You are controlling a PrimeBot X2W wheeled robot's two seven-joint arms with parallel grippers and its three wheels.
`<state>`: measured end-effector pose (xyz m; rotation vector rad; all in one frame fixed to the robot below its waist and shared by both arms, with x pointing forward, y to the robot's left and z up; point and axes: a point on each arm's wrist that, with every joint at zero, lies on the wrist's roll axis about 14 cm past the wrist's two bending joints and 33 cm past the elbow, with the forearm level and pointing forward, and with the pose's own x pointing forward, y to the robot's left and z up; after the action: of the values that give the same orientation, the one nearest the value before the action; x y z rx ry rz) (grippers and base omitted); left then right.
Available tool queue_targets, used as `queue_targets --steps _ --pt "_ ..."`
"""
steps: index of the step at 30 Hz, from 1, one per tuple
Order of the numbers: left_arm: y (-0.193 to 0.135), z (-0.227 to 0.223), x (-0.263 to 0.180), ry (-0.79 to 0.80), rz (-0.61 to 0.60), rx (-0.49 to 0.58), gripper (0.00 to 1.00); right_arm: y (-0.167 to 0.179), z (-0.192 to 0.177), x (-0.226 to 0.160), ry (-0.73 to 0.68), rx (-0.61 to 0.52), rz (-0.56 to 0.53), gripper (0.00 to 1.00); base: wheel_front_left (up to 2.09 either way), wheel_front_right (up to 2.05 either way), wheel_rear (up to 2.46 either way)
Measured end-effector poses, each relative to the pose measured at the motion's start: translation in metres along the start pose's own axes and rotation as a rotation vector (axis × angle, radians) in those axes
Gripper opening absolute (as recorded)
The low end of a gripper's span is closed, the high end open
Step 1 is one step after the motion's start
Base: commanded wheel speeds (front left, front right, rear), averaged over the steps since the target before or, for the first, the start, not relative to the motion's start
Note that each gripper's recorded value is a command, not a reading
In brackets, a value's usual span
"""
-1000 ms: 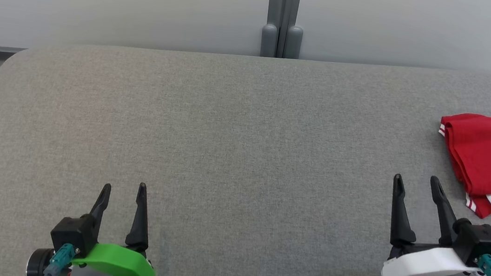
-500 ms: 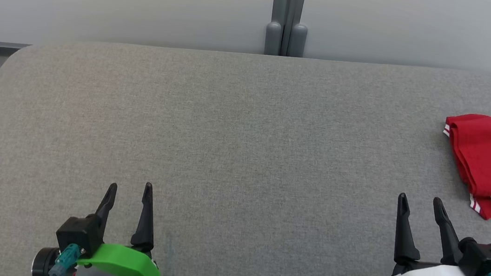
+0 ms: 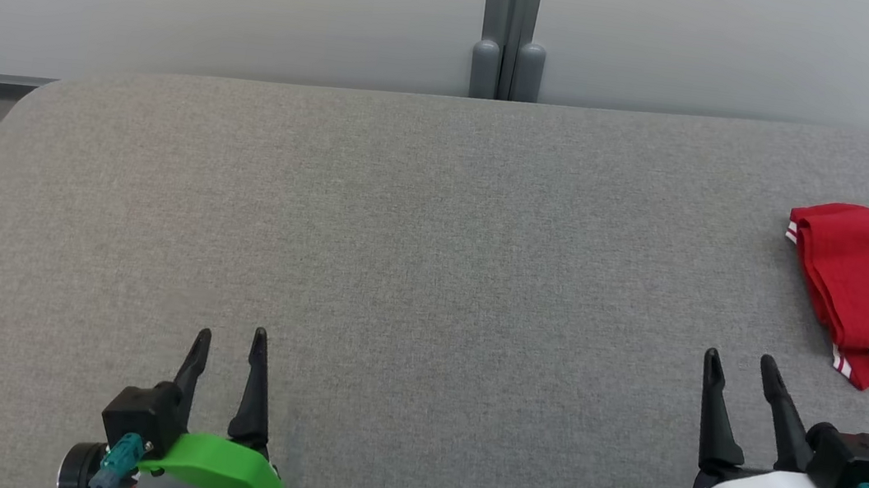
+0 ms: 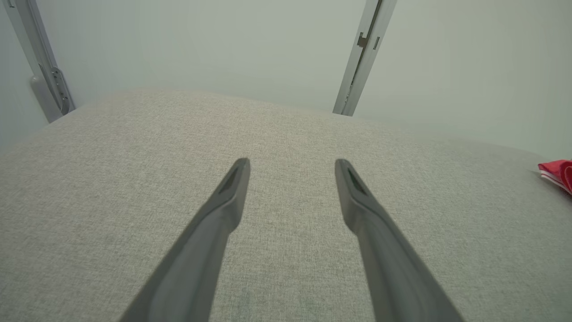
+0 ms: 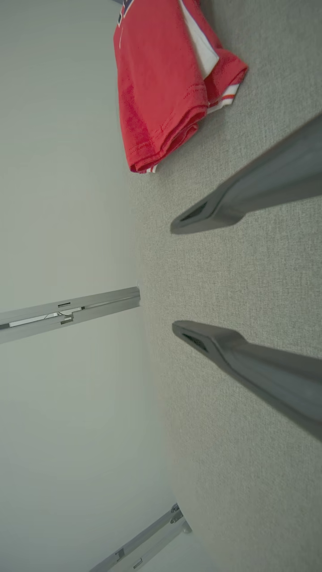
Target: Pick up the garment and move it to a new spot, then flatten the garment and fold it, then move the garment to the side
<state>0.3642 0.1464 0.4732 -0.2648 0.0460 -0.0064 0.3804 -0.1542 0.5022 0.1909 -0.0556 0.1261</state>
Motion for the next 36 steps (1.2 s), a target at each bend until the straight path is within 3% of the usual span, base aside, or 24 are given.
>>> queue_targets --steps 7,36 --pt "0.007 -0.019 -0.007 0.07 0.027 -0.026 0.0 -0.005 -0.023 -0.011 0.075 0.049 -0.03 0.0 0.0 0.0 0.0" --pt "0.03 -0.015 -0.001 0.111 0.111 -0.491 0.0 -0.026 -0.02 -0.008 0.077 0.516 -0.152 0.0 0.0 0.0 0.0"
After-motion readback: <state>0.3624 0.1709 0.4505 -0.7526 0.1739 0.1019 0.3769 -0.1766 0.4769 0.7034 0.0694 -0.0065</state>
